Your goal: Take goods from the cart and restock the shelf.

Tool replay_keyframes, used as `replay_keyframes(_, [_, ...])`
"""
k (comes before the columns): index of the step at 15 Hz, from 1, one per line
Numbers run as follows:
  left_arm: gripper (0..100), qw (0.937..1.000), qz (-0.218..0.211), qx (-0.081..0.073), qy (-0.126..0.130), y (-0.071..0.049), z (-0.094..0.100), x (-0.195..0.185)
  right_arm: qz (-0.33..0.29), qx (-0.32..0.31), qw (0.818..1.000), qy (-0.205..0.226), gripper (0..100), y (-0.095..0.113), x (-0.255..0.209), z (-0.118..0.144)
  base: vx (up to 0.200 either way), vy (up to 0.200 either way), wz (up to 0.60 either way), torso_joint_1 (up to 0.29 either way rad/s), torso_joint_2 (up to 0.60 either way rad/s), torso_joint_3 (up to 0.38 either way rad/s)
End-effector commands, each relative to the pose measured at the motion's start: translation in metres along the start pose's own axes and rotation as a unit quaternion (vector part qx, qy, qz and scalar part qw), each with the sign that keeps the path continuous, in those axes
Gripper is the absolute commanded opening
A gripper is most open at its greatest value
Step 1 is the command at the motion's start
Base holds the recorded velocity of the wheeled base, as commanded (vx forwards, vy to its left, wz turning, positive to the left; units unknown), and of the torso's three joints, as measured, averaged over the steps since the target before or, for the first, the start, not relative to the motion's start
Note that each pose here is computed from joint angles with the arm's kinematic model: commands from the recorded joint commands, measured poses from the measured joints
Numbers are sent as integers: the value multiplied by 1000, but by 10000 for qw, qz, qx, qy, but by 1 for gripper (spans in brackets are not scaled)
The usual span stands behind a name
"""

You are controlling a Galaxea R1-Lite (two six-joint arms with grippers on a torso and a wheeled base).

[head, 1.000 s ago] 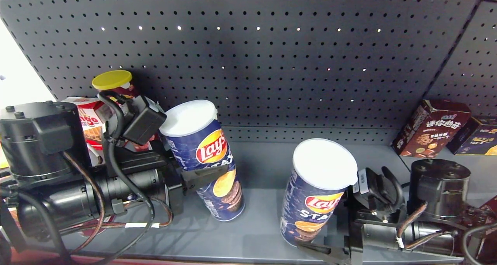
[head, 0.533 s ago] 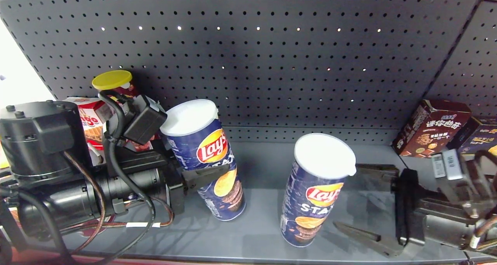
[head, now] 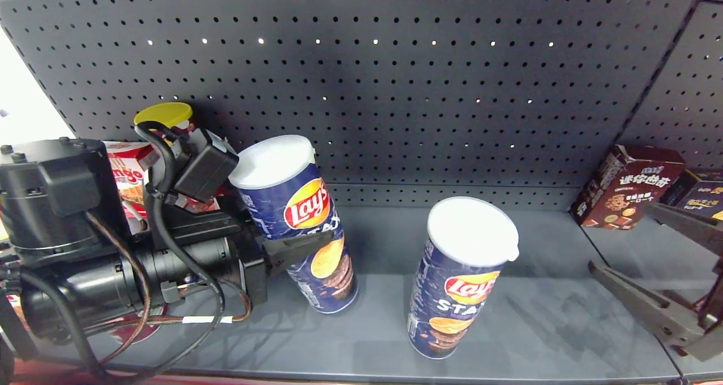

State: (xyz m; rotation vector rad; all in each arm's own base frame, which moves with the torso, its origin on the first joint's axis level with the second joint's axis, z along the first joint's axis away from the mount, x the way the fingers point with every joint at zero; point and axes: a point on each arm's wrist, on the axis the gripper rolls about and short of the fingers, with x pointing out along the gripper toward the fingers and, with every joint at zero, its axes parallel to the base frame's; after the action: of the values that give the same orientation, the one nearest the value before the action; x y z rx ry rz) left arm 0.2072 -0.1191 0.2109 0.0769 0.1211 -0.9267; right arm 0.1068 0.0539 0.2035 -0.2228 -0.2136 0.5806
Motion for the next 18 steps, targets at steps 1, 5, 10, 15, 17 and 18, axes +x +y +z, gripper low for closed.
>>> replay_keyframes(1, [0,10000,6,12,-22,-1,1,-2,-290,12,9996,-65,100,11,-68,-4,0,0,0,0,0,0])
replay_keyframes(5, [0,10000,-28,40,-72,-2,4,-1,-542,285,9976,330,100,30,-133,-33,0,0,0,0,0,0])
replay_keyframes(10, [0,9999,-75,39,-58,-5,3,-1,-1062,494,9892,885,100,49,-160,-84,0,0,0,0,0,0])
replay_keyframes(15, [0,9999,-69,75,-135,-7,6,-7,-1255,460,9883,739,100,49,-157,-91,0,0,0,0,0,0])
replay_keyframes(17, [0,9998,-67,88,-163,-7,8,-6,-1513,507,9852,623,100,47,-156,-90,0,0,0,0,0,0])
replay_keyframes(18, [0,9998,-74,88,-163,-7,8,-6,-1602,610,9832,622,100,47,-156,-91,0,0,0,0,0,0])
